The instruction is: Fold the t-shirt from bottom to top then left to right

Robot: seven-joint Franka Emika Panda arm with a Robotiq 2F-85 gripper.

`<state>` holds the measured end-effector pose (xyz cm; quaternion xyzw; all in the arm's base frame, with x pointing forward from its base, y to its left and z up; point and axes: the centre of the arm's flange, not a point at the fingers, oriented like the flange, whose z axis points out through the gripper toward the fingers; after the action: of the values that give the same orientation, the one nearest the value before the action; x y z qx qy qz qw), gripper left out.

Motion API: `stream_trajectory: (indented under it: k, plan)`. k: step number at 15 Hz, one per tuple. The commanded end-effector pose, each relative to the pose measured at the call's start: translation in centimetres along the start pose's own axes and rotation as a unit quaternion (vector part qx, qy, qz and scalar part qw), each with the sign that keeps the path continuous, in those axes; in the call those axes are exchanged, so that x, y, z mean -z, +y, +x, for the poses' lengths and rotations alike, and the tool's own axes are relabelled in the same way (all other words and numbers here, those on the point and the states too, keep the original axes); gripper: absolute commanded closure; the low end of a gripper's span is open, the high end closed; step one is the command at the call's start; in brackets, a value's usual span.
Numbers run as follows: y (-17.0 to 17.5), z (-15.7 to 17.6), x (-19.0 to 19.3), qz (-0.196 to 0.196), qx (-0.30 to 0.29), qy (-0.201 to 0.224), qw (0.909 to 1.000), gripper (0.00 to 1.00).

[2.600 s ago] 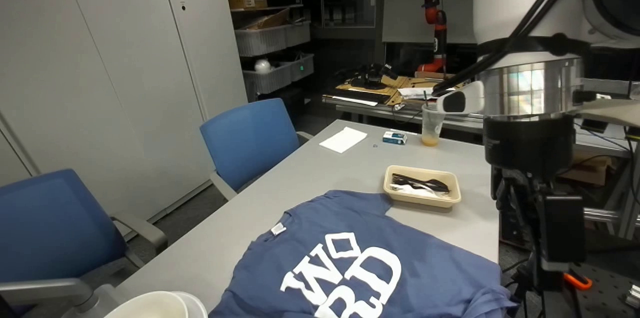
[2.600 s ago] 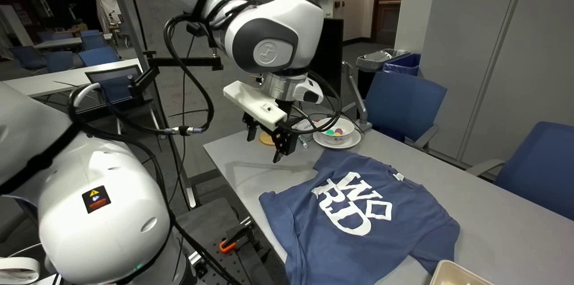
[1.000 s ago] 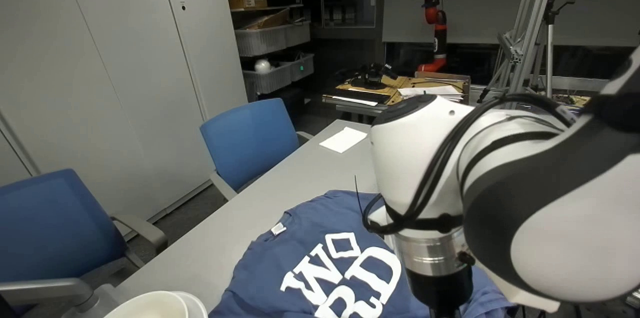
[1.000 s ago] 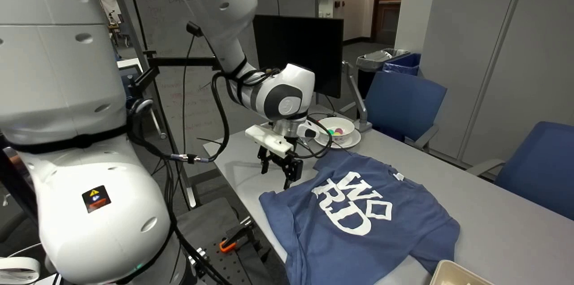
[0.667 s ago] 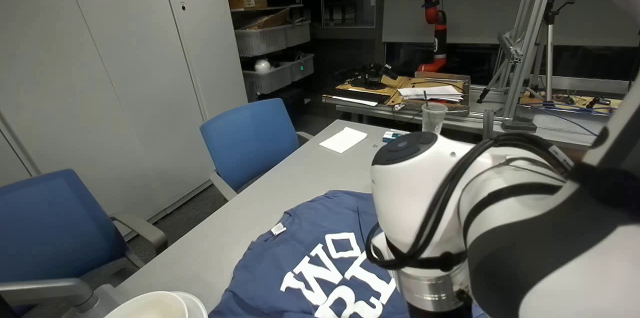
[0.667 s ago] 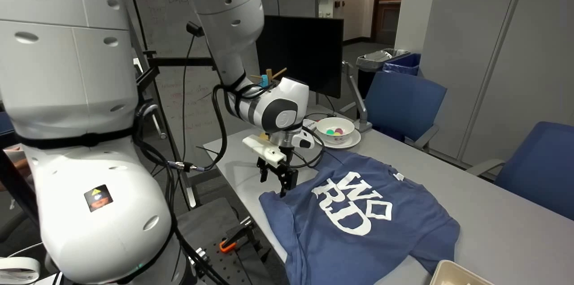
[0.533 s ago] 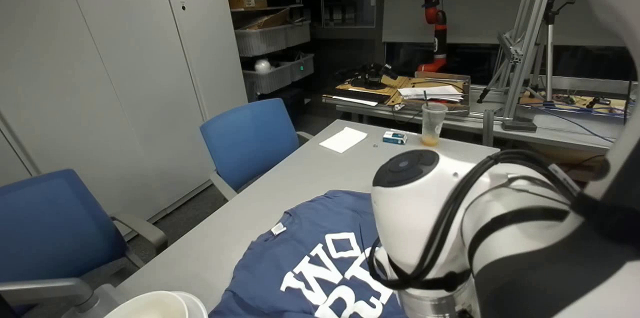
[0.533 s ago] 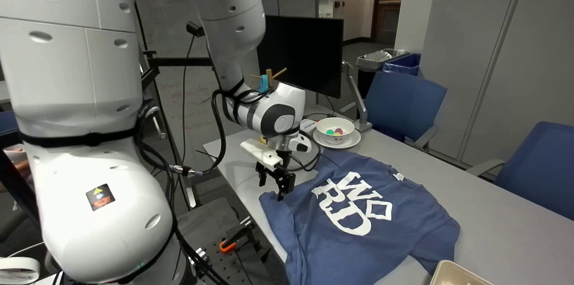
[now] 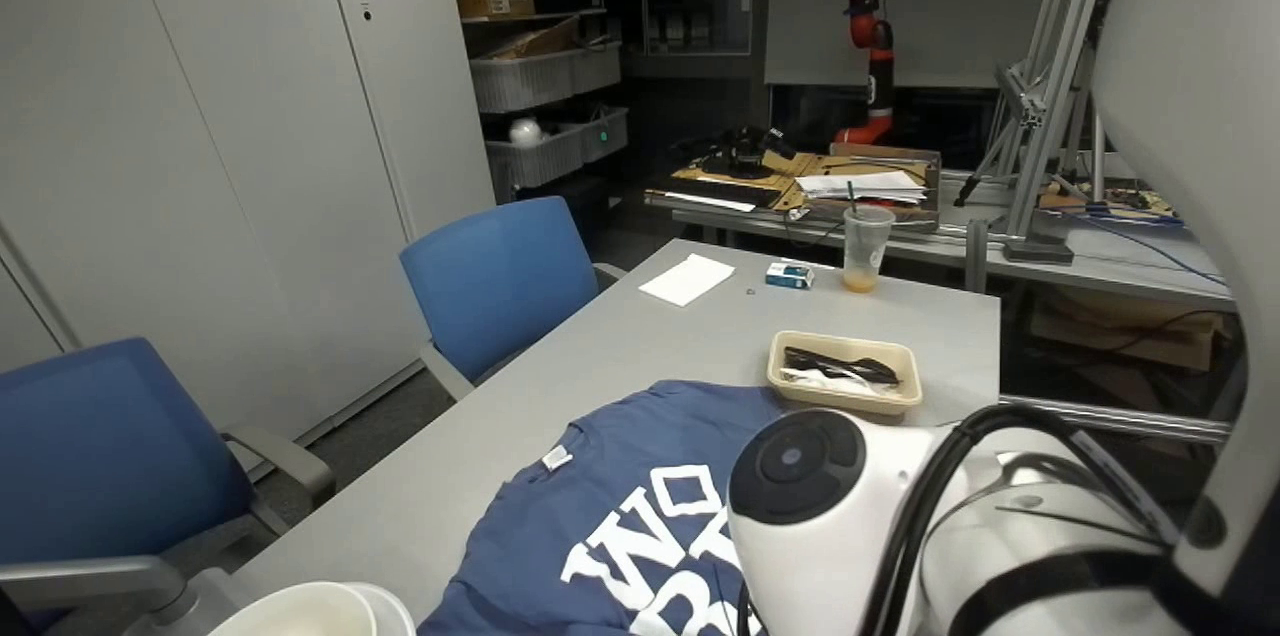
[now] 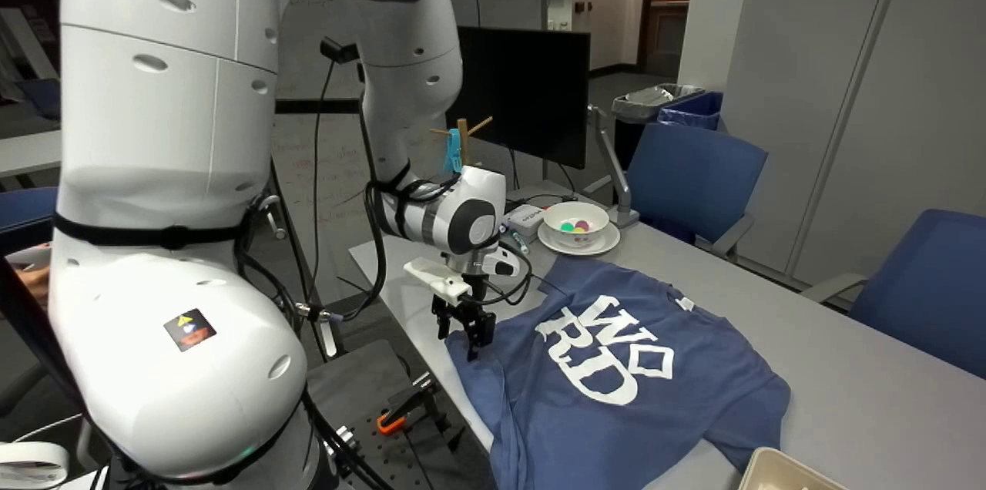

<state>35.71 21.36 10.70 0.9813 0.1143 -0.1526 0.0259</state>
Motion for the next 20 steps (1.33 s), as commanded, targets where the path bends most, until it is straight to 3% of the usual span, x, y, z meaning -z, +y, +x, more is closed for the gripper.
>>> stream_trajectory:
  k: [1, 14, 16, 20]
  plan:
    - [-0.6, 1.9, -0.2, -0.015, -0.011, 0.018, 0.9997, 0.12]
    - [-1.5, 3.0, 0.5, -0.012, -0.053, 0.033, 0.9980, 0.14]
    - [-1.6, 2.9, 0.3, -0.013, -0.057, 0.031, 0.9978, 0.39]
    - [-1.3, 2.8, -0.2, -0.015, -0.065, 0.026, 0.9975, 0.68]
